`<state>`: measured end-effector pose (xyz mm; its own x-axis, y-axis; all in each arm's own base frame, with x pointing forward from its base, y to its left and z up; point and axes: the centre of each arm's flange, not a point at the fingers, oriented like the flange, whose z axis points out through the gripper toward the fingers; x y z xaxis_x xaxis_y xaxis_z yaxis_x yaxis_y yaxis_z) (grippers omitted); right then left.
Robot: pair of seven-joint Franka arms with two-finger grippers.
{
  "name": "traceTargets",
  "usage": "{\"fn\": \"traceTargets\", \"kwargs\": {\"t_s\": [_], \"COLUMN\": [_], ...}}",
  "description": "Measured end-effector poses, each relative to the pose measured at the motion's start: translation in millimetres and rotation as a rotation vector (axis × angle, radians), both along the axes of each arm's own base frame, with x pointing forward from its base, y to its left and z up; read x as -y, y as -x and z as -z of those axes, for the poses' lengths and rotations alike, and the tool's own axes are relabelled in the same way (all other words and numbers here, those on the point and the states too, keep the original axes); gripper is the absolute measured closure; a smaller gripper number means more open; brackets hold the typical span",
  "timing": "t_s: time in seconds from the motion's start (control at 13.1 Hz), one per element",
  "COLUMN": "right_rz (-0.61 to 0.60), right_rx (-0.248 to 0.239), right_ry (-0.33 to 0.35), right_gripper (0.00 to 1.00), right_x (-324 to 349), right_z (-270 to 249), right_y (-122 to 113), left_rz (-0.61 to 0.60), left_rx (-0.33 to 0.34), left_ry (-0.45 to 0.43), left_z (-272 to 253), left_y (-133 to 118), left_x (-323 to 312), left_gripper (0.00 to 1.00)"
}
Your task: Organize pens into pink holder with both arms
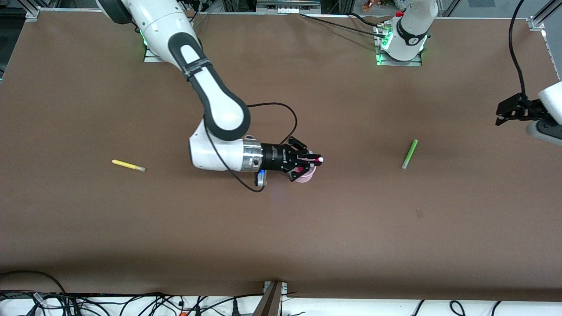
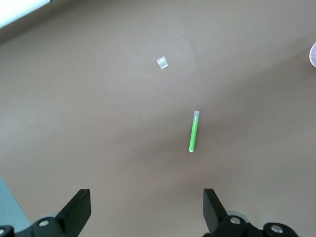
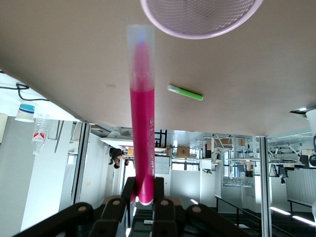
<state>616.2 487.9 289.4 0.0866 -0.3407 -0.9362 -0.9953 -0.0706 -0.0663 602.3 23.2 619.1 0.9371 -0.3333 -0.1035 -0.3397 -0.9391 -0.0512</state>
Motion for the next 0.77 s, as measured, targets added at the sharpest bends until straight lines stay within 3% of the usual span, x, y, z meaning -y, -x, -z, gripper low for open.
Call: {"fn": "traceTargets", "kwargs": {"t_s": [0.31,0.46,0.77], "right_rz": [0.036,0.052,0.08], "right_rx": [-0.045,-0.064,-0.076], "right_ry": [-0.027,-0.054,-0.053], "right_gripper": [0.82,0.82,0.82], "right_x": [2,-1,-11], "right_z": [16,30,59], "right_y": [-2,2,12], "left_rz": [-0.212,-0.25,-0.274], "left_rx": [0.013,0.069,0.104], "left_ry": [0.044,0.05,0.066], "left_z": [13,20,23], "left_y": [16,29,54], "left_x": [-2,5,7], "left_gripper": [0.0,0.0,0.0]}}
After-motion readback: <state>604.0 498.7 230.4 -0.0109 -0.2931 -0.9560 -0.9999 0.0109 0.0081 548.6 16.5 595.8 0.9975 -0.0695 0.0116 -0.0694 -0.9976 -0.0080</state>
